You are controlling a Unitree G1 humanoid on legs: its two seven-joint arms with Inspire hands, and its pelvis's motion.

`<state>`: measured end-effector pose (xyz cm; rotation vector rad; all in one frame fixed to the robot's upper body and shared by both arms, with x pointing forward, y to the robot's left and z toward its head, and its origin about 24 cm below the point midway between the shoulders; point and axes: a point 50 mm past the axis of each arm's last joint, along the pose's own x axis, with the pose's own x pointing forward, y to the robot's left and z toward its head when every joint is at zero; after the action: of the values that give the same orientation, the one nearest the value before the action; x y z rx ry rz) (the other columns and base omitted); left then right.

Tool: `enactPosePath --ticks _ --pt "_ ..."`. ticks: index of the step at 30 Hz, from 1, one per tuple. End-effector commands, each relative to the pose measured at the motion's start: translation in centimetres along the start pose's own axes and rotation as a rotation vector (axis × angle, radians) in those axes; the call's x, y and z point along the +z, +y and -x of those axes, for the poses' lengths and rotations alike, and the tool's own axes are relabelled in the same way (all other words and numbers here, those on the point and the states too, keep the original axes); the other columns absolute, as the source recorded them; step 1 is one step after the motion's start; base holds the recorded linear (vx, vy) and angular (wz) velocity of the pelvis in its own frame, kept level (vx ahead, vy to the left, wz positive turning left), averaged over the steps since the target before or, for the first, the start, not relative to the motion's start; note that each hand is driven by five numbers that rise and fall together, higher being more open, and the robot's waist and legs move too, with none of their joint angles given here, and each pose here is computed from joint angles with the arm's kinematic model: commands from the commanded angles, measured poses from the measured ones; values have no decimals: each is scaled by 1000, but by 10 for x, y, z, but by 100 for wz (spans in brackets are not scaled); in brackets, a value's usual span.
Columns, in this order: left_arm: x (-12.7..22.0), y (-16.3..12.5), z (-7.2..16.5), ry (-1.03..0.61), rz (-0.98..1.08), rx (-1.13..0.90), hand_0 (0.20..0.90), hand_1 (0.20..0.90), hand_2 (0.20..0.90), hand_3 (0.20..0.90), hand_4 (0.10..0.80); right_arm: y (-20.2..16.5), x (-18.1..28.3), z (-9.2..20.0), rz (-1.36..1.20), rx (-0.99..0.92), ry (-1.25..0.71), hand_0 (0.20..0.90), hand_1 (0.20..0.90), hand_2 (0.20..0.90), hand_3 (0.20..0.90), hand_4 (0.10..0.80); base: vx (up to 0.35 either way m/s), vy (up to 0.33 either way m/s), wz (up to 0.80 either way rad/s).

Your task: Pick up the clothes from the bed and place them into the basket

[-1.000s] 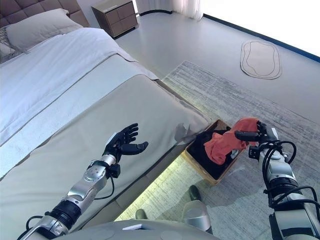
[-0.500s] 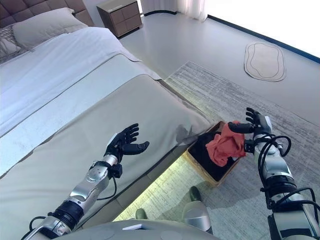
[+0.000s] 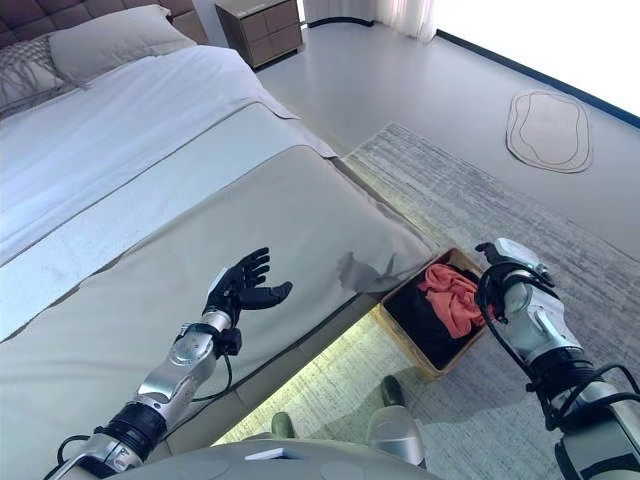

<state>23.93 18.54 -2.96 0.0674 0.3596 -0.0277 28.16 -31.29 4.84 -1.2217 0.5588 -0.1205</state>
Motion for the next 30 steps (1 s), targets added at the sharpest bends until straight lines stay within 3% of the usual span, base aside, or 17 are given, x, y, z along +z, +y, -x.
enactPosePath --ticks 1,6,8,12,22,26,30 --pt "40 7 -7 -193 -32 16 900 900 900 900 800 -75 57 10 -253 -356 -328 900 900 900 900 800 0 0 0" --pt "28 4 -3 -166 -4 28 900 900 900 900 800 -62 69 39 -582 -495 -544 900 900 900 900 800 8 -7 1" --pt "20 0 0 -147 22 28 900 900 900 900 800 -47 79 55 -801 -434 -653 900 900 900 900 800 42 -25 15" --pt "13 -1 6 -129 42 19 900 900 900 900 800 -23 84 72 -926 -347 -745 900 900 900 900 800 32 -21 22" --pt "6 25 20 -114 27 46 900 900 900 900 800 0 75 69 -715 -280 -681 900 900 900 900 800 33 -33 24" --pt "23 36 23 -228 -276 79 900 900 900 900 800 4 62 59 -456 -295 -598 900 900 900 900 800 39 -32 17" --pt "25 46 22 -214 -299 81 900 900 900 900 800 17 52 54 -375 -260 -549 900 900 900 900 800 33 -13 16"
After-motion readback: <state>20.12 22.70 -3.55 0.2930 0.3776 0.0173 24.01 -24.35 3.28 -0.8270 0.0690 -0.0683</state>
